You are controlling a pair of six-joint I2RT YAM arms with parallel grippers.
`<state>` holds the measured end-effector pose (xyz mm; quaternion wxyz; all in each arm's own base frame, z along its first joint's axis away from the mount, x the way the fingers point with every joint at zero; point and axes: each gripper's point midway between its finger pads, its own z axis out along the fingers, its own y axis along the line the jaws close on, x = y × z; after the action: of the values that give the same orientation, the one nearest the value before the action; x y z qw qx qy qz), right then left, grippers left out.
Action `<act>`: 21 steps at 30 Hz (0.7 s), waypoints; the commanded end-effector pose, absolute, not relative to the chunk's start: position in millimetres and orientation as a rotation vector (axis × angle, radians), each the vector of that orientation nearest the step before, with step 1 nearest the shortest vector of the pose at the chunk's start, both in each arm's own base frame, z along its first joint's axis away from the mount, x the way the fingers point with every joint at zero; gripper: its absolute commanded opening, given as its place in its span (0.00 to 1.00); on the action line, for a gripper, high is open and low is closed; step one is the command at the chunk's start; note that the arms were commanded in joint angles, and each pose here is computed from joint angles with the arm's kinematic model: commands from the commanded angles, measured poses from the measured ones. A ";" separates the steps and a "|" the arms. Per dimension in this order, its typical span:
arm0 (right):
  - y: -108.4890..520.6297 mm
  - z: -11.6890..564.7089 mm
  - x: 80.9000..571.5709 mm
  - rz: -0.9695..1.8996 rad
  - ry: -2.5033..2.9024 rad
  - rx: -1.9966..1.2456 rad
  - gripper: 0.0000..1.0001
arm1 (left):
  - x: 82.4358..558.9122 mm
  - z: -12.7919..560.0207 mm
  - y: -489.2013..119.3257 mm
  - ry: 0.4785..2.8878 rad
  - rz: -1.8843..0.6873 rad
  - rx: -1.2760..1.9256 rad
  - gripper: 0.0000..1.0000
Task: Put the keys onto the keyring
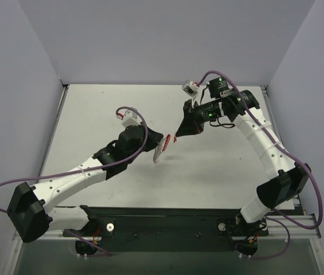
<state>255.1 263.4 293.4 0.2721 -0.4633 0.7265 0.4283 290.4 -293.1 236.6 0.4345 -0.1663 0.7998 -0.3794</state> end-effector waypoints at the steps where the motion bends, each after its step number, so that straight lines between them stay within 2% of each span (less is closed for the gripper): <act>1: 265.6 303.1 245.9 1.196 1.896 -1.254 0.00 | 305.0 269.0 -284.5 1.860 -0.934 -0.554 0.00; 6: 267.2 297.2 246.8 1.208 1.906 -1.254 0.00 | 297.3 269.6 -279.0 1.857 -0.896 -0.572 0.00; 14: 267.8 286.1 247.3 1.223 1.929 -1.257 0.00 | 267.0 234.0 -232.5 1.977 -0.575 -0.578 0.00; 21: 266.2 277.8 250.3 1.223 1.957 -1.251 0.00 | 244.6 235.9 -203.2 1.987 -0.400 -0.523 0.00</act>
<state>254.0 264.1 275.6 0.2566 -0.4569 0.7328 0.4341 250.2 -228.6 223.0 0.4745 -0.2064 0.8270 -0.2197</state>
